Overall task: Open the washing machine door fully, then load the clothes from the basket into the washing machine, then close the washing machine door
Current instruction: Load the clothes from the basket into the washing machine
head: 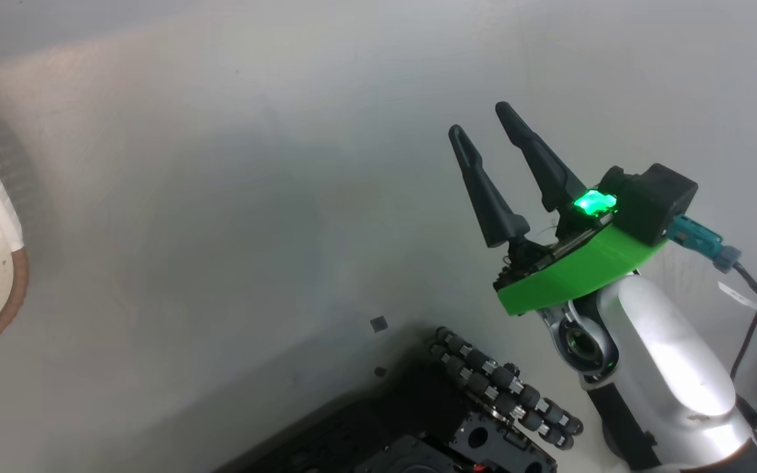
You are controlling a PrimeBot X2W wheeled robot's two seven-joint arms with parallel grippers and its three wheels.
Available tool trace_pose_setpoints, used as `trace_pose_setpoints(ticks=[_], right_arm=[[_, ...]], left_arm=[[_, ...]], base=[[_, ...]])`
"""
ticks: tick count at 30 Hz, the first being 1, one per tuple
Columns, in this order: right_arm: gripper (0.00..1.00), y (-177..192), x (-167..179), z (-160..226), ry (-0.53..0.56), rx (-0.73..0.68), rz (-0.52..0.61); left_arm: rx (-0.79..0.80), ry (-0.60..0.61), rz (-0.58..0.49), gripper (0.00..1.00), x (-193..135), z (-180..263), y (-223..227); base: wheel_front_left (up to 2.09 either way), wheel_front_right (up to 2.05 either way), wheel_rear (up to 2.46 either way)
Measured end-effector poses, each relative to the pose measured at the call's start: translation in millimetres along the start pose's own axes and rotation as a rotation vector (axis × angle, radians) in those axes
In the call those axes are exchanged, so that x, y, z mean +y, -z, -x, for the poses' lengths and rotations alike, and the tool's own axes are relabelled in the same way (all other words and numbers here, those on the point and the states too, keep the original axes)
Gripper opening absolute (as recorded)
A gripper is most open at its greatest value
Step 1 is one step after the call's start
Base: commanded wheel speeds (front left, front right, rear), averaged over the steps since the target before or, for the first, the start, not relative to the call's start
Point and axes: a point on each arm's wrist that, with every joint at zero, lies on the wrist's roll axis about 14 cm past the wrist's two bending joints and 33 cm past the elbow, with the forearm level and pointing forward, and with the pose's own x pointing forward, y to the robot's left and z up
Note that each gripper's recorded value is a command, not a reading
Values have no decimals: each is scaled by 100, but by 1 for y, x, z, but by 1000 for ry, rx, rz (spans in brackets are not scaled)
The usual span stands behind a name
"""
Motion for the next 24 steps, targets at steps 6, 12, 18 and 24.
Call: trace_pose_setpoints(ticks=[6,12,18,24], right_arm=[[100,1,2,-3,-8,0,2],[100,-3,5,-9,-23,-19,12],[100,-14,6,-14,-29,-54,30],[100,-31,12,-17,-44,-105,43]], left_arm=[[69,19,43,100,-5,5,10],[91,22,112,100,1,10,2],[144,45,172,100,-1,28,17],[133,56,211,100,2,51,13]], base=[[0,0,0],[0,0,0],[0,0,0],[0,0,0]])
